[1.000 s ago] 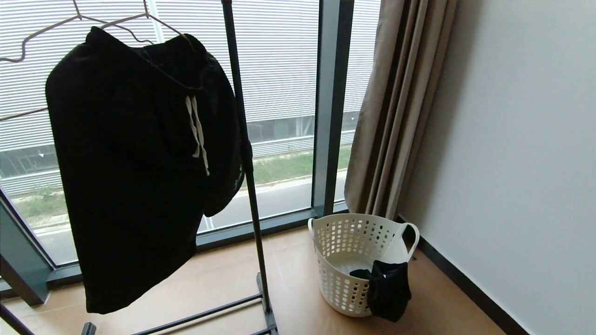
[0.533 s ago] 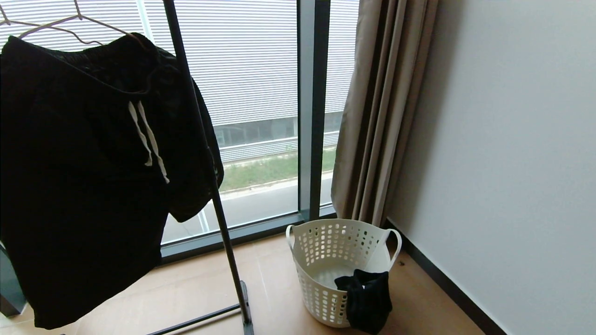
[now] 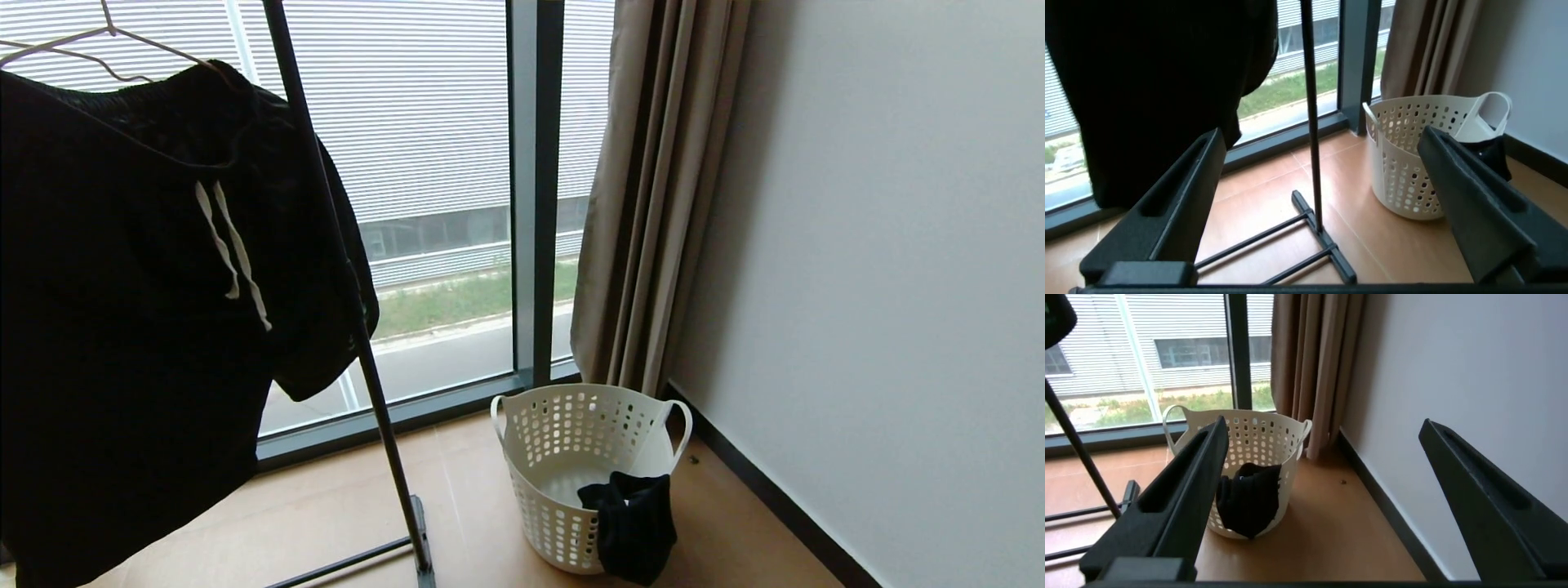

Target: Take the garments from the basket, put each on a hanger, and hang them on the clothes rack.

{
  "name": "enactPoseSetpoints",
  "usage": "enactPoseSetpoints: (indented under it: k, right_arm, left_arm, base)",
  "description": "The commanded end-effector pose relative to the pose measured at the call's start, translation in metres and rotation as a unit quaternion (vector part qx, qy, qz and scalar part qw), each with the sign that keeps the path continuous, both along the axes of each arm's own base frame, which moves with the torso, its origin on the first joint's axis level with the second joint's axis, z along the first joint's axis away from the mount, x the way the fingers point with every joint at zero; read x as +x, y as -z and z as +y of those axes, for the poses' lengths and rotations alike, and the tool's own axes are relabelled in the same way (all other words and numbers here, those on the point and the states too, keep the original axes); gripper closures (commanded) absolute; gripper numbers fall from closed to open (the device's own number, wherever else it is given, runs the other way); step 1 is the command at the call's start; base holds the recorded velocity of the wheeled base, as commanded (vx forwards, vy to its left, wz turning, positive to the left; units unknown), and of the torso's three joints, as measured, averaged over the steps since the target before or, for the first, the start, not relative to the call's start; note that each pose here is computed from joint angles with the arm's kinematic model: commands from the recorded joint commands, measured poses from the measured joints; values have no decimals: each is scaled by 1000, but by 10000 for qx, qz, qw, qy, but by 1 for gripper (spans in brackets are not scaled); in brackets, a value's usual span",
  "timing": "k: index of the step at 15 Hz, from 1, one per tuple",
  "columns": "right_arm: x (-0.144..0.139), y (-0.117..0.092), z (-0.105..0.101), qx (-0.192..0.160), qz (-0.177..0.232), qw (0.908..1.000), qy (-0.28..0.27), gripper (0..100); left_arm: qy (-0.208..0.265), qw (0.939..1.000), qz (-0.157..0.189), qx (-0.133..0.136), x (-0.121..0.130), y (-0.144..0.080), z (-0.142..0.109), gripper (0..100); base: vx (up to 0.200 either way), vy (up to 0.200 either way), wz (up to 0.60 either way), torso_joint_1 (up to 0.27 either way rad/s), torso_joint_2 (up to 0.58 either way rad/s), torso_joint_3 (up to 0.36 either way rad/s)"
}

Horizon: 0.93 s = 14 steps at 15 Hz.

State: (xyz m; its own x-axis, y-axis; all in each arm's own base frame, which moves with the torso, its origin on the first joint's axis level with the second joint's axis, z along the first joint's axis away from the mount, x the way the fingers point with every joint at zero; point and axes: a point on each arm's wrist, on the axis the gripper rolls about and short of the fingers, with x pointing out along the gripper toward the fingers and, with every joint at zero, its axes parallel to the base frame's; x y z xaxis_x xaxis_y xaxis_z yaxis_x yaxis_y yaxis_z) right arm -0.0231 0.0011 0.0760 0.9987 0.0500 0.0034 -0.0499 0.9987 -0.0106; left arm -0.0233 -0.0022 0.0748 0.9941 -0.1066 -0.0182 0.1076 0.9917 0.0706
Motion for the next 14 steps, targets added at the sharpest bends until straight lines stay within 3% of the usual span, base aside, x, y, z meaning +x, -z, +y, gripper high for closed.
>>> enactPoseSetpoints:
  k: [1, 7, 14]
  right_arm:
    - [0, 0, 0, -2, 2, 10000, -3, 0]
    - [0, 0, 0, -2, 2, 10000, -3, 0]
    - [0, 0, 0, -2, 2, 10000, -3, 0]
  left_arm:
    - [10, 10000, -7, -2, 0, 0, 0, 0]
    - [-13, 10000, 1, -2, 0, 0, 0, 0]
    - [-28, 10000, 1, -2, 0, 0, 0, 0]
  base:
    - [0, 0, 0, 0, 0, 0]
    - [0, 0, 0, 0, 1, -9]
    - [0, 0, 0, 2, 4, -175]
